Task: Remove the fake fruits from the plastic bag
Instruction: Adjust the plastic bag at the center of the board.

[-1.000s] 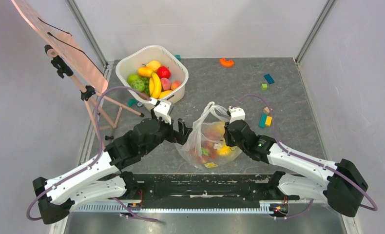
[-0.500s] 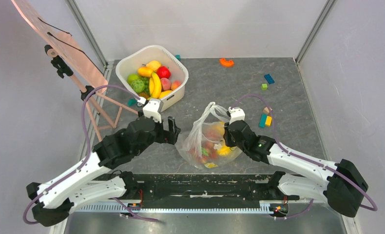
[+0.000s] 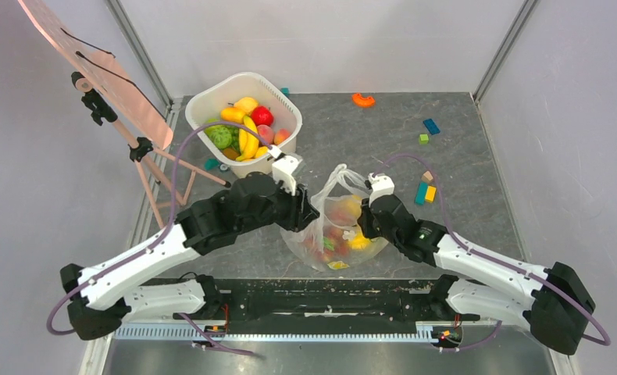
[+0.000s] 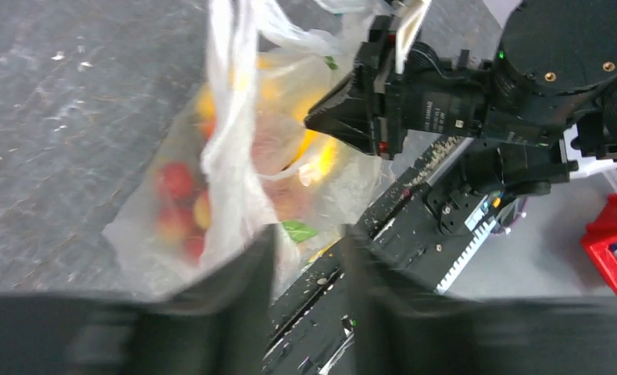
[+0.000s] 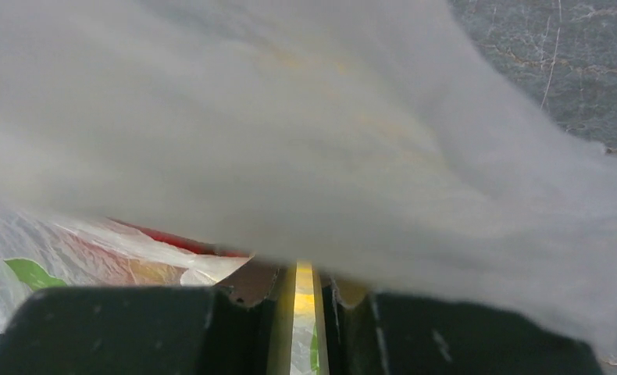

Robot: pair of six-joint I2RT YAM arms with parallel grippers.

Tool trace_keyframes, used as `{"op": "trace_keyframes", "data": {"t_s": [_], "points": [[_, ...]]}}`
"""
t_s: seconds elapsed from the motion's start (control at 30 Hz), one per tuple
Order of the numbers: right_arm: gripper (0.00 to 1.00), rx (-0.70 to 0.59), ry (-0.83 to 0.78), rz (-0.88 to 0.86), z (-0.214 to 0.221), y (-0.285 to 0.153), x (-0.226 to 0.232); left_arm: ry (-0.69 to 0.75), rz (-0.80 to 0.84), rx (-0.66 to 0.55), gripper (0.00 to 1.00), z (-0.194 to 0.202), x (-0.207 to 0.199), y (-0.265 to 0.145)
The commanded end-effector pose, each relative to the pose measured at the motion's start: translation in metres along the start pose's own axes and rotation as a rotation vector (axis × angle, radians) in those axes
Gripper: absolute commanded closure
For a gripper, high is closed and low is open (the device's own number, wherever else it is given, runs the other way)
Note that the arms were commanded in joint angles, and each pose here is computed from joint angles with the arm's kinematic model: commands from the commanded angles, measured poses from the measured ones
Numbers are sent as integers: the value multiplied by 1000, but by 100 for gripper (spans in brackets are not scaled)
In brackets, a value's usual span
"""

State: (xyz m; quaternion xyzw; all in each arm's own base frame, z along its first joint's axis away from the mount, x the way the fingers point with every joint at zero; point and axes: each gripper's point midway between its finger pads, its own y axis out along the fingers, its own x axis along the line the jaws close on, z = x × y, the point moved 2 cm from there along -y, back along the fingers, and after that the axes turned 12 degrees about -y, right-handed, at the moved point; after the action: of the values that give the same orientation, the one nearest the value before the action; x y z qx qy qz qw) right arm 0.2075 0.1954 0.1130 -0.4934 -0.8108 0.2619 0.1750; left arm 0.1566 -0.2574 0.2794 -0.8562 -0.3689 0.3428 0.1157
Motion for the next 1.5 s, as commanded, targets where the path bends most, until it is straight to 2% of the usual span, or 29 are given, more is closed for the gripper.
{"op": "trace_keyframes", "data": {"t_s": [0.0, 0.03, 0.17, 0.37, 0.7, 1.13, 1.47], "points": [[86, -27, 28, -21, 1, -2, 1, 23, 150, 0, 74, -4, -45, 12], [86, -25, 30, -15, 4, -2, 0, 31, 161, 17, 81, 1, -51, 18], [87, -28, 50, 10, 10, -3, -5, 43, 160, 63, 94, 13, -64, 49], [87, -34, 82, 22, 19, -4, -9, 66, 100, 107, 98, 28, -61, 100], [88, 7, 109, 0, 47, -7, -10, 84, -69, 199, 98, 79, -19, 163], [88, 83, 174, -77, 94, -17, -6, 89, -149, 276, 98, 121, 12, 185], [88, 204, 177, 32, 133, -18, -24, 53, -141, 301, 98, 144, 28, 169]]}}
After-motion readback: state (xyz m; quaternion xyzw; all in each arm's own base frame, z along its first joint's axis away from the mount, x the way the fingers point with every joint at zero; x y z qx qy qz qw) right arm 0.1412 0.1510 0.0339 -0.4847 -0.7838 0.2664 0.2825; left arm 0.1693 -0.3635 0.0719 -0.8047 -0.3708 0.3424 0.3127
